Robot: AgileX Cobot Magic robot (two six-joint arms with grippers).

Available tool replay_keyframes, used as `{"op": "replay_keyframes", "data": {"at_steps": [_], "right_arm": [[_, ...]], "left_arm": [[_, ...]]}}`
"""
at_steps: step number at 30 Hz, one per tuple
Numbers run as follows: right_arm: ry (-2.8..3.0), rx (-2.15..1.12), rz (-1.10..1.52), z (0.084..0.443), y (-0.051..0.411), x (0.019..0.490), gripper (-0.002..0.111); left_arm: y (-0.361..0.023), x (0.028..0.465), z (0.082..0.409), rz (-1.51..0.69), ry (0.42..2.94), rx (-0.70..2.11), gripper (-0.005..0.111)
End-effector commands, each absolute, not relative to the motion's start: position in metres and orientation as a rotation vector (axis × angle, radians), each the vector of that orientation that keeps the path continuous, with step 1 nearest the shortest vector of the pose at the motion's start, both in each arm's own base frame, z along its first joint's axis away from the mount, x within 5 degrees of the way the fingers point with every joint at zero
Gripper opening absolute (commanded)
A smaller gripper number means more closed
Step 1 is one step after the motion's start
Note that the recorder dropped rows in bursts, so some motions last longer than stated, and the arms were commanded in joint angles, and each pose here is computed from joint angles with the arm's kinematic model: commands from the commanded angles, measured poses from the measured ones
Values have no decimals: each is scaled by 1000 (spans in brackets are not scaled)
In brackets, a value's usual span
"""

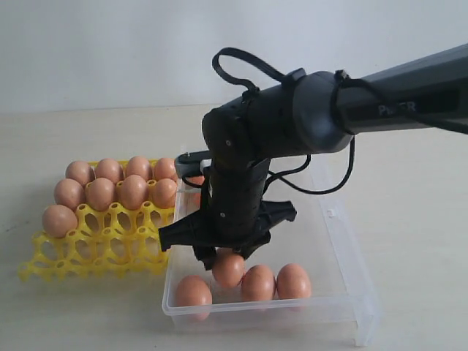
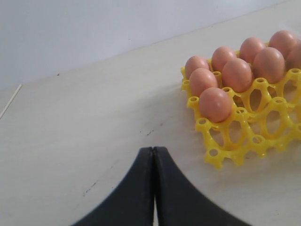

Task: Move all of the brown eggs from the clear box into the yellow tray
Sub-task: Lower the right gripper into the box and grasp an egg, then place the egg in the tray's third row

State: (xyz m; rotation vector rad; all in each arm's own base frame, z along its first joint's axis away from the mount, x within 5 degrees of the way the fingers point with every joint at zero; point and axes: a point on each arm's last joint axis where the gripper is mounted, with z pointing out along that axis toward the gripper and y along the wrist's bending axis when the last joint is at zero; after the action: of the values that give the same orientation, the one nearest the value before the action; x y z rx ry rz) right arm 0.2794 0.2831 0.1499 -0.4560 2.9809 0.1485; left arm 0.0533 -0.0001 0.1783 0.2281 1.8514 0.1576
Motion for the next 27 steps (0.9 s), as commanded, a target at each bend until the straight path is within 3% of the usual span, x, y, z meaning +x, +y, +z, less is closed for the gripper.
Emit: {"op": "replay_keyframes", "data": {"at_steps": [1, 5, 10, 27], "right_arm": [[2660, -598, 174, 196, 281, 293, 0], [2294, -779, 397, 220, 306, 300, 0], [1929, -919, 470, 223, 335, 303, 0], [1843, -870, 594, 140, 387, 297, 2]], "left_arm": [[0, 53, 181, 154, 1834, 223, 0], [0, 53, 181, 154, 1834, 223, 0], [0, 53, 181, 154, 1834, 223, 0], [0, 53, 181, 154, 1834, 223, 0]]}}
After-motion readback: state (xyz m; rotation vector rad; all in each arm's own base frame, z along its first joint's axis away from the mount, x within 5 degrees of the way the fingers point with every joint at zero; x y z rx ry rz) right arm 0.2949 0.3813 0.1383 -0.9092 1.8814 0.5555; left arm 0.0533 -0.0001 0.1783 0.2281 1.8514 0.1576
